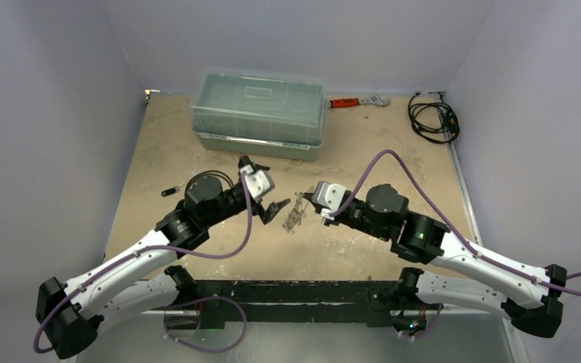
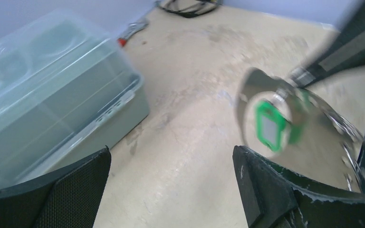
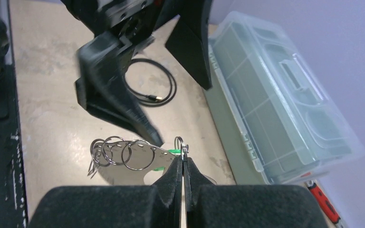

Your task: Put the keys on the keyring

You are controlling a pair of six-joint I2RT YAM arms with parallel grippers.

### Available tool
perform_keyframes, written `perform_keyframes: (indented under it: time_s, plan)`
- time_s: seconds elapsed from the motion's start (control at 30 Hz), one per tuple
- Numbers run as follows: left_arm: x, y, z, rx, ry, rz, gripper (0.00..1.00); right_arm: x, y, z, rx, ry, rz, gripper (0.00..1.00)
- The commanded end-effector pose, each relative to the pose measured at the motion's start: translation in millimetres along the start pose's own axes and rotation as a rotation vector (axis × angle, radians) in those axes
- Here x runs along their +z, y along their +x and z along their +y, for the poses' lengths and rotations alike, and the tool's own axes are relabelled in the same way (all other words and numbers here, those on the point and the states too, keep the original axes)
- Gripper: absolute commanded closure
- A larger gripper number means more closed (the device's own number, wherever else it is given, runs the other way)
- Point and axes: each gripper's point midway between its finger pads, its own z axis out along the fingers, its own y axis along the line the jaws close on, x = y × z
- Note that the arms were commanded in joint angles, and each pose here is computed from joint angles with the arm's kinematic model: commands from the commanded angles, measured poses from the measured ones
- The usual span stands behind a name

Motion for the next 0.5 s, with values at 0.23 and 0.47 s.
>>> perform_keyframes:
  time_s: [0.23, 0.47]
  plan:
    - [-22, -149, 111, -1.061, -0.567, -0.500, 0.01, -2, -29, -36, 0.122, 0.196, -0.104, 1.00]
    - [-8, -138, 118, -1.269, -0.686, -0.393, 0.01, -10, -15, -41, 0.166, 0.258, -0.082, 1.00]
